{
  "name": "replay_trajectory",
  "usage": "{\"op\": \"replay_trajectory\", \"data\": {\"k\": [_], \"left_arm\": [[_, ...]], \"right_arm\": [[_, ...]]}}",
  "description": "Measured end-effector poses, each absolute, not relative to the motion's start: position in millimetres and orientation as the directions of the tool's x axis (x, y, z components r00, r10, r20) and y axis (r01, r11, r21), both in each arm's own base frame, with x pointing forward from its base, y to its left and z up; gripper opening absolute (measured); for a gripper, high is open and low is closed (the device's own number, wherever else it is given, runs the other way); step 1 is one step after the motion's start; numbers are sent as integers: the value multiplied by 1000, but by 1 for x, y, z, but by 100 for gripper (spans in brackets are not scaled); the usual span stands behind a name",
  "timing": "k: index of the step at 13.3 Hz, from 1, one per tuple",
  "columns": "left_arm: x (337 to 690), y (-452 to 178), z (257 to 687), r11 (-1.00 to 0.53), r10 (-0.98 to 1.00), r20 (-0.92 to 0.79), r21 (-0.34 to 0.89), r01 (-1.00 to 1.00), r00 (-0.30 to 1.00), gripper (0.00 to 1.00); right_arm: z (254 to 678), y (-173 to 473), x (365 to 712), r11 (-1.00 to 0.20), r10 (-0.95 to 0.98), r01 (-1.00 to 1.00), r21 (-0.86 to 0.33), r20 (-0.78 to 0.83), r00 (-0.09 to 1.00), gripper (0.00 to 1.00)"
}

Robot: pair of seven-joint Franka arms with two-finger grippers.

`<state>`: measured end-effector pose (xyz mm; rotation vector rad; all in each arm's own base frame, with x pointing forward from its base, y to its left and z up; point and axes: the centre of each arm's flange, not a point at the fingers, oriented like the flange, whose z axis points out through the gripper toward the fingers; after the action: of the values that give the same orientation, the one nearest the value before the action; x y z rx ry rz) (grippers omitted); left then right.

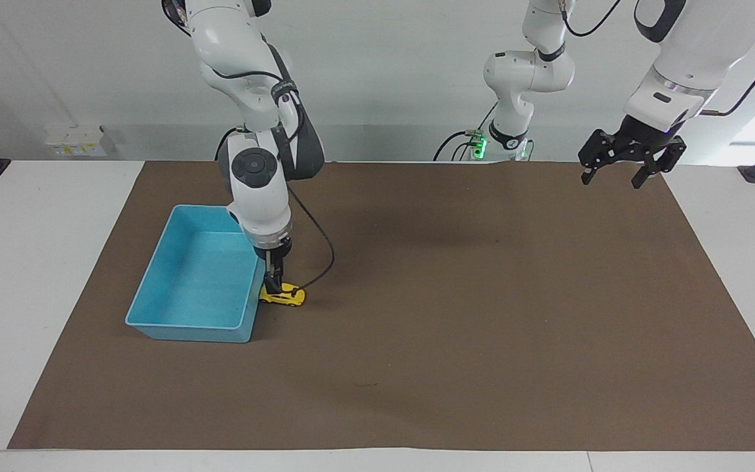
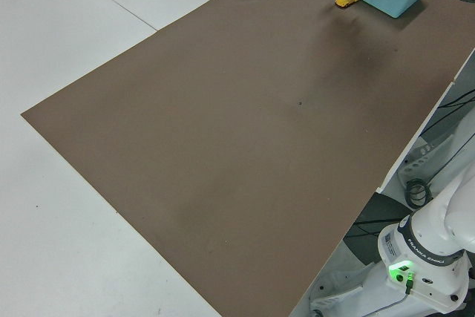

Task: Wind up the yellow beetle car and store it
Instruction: 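Lower the right gripper onto the yellow car beside the box, then close the right gripper on the yellow car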

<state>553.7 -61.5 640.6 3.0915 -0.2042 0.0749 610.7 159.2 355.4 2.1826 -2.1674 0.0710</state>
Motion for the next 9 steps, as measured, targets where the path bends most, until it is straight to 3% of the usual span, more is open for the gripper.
{"op": "replay_trajectory", "data": {"k": [9], "left_arm": [[555,-51,640,-993,-111,48,39,-113,993,100]], "right_arm": [[302,158,595,-16,-996,-1000,0,83,16,99]]}}
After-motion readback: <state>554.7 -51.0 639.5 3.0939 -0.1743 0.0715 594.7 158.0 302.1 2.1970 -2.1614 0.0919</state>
